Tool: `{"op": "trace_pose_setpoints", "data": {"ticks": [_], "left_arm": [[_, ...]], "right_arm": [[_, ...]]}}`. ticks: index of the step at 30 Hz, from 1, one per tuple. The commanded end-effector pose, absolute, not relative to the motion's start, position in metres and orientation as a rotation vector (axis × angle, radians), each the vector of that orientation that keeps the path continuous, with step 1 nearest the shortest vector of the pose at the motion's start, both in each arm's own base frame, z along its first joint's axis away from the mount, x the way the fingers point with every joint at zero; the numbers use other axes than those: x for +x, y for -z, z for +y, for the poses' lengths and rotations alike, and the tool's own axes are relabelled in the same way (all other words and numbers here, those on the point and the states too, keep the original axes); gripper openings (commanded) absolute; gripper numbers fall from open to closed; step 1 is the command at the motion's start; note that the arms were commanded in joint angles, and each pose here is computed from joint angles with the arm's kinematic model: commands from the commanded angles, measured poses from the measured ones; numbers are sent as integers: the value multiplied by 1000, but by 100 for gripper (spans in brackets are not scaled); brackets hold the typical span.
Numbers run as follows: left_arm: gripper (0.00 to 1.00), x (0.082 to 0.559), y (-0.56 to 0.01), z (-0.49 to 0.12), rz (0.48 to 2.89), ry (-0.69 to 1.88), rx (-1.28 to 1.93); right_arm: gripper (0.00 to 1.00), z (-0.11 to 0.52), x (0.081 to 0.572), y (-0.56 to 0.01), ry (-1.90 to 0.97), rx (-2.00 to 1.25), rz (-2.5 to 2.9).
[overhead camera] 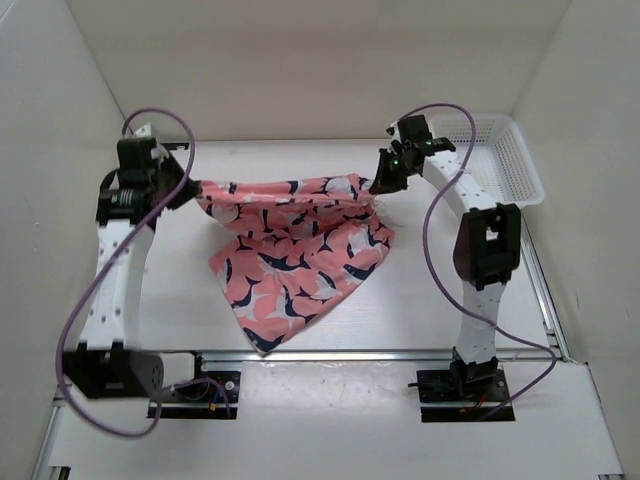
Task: Fold and stack the shorts
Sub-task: Fold the shorts
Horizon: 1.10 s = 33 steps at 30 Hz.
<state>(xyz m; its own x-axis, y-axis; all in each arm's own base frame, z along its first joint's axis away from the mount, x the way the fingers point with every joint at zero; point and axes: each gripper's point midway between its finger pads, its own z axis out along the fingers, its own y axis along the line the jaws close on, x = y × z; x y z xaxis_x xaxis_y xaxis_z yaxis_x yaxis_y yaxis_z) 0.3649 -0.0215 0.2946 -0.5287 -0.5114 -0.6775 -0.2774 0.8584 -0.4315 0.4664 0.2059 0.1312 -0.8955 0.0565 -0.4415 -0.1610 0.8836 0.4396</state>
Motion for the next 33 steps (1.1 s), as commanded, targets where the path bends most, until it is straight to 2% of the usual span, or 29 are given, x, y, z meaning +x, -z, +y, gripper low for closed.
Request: {"op": "trace_pose_setpoints", "data": {"ticks": [1,10,11,18,24,25,26,27,28,29,30,31,32,33], "left_arm": [[10,314,-295,-28,2124,392,-560],[10,224,-227,-29,2278,352,-705],[10,216,-219,-32,2292,363,-726],[10,171,-170,-53,2453,426,-785],[10,148,-160,-68,2540,488,-788],[14,144,-159,-67,2554,482,-795],[22,140,-155,-70,2582,491,-782],[48,135,-152,-74,2611,520,-768],[61,132,-150,-77,2630,542,-747],[70,129,-147,-79,2647,559,-730],[76,128,-148,-81,2655,571,-695],[81,129,-146,-81,2670,564,-684],[85,132,-151,-80,2663,563,-660],[85,139,-162,-80,2651,560,-613]], "right_arm": [[0,188,454,-179,-628,-81,2491],[0,159,381,-186,-556,-39,2519],[0,153,366,-169,-528,-23,2572],[0,118,308,-143,-369,104,2647],[0,102,279,-121,-269,183,2698],[1,99,277,-117,-250,203,2707],[15,96,275,-117,-236,206,2699],[24,93,273,-114,-214,211,2706],[32,90,274,-113,-191,233,2700],[46,87,280,-114,-162,241,2674],[64,86,285,-120,-158,262,2652],[73,88,291,-125,-170,260,2627],[78,89,296,-129,-173,260,2619],[79,92,306,-137,-185,258,2591]]}}
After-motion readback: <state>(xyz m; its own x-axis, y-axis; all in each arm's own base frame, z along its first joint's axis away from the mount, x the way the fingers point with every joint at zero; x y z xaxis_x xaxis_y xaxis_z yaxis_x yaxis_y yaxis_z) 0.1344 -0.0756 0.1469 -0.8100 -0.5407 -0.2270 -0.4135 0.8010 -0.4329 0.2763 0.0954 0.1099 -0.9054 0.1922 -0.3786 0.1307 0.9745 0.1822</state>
